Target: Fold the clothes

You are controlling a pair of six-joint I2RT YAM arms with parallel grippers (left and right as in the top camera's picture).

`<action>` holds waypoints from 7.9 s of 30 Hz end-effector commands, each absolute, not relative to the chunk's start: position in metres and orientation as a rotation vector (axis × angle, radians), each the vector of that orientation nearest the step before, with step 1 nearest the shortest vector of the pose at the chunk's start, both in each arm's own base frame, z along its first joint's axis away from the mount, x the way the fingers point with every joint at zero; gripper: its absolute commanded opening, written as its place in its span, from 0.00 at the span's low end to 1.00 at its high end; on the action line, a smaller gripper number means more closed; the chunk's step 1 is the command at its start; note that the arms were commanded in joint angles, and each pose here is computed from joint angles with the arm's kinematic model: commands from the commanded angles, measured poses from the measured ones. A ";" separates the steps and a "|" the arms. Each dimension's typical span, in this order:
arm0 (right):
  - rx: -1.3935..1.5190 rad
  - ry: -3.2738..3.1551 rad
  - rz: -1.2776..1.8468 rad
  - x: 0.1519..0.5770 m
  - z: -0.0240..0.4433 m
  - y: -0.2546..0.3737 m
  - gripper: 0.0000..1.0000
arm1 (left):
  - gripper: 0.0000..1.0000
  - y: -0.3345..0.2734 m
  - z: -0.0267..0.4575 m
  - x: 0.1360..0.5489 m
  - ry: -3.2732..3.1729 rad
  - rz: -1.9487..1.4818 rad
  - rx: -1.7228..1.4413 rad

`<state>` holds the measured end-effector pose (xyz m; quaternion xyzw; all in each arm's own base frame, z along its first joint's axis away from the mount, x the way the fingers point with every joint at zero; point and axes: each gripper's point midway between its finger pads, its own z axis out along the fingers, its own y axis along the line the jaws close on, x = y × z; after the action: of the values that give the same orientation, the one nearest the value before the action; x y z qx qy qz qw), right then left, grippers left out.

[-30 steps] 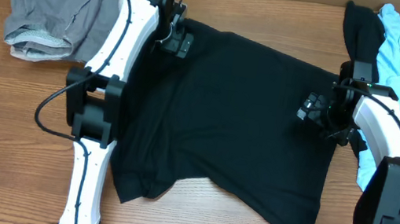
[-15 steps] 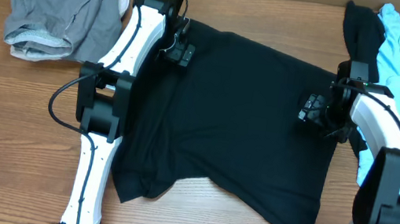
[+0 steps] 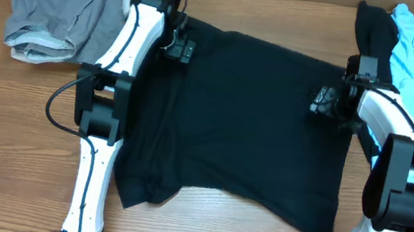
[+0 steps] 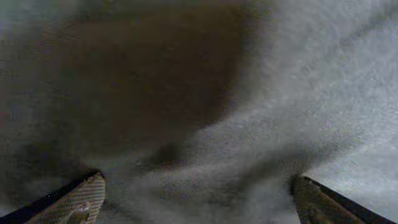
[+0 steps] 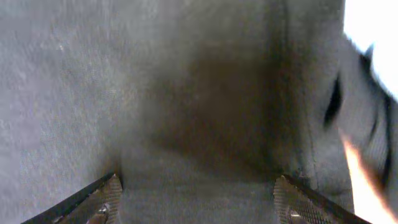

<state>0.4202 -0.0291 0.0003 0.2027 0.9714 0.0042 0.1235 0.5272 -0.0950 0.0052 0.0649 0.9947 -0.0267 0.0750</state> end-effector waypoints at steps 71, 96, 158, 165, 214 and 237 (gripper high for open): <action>0.896 2.716 0.254 0.207 0.263 0.004 1.00 | 0.98 -0.066 0.218 0.299 3.015 -0.040 -0.515; 0.912 2.730 0.249 0.221 0.228 0.004 1.00 | 0.77 -0.112 0.042 0.220 3.333 -0.427 -0.713; 1.354 2.805 0.085 0.189 0.078 -0.005 0.74 | 0.04 -0.103 0.107 0.278 3.194 -0.256 -0.294; 1.519 2.749 0.000 0.189 0.033 -0.012 0.75 | 0.04 -0.104 0.107 0.283 3.177 -0.264 -0.290; 1.385 2.925 0.131 0.171 0.069 0.009 0.04 | 0.04 -0.075 0.115 0.252 3.264 -0.032 -0.311; 1.063 2.785 0.268 0.261 0.069 0.006 0.04 | 0.04 -0.080 0.128 0.350 2.816 0.036 -0.223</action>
<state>0.2436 0.0107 0.0654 0.3722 0.9223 0.0927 0.0476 0.3384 -0.0844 0.1261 -0.0853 0.9870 -0.0146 0.1357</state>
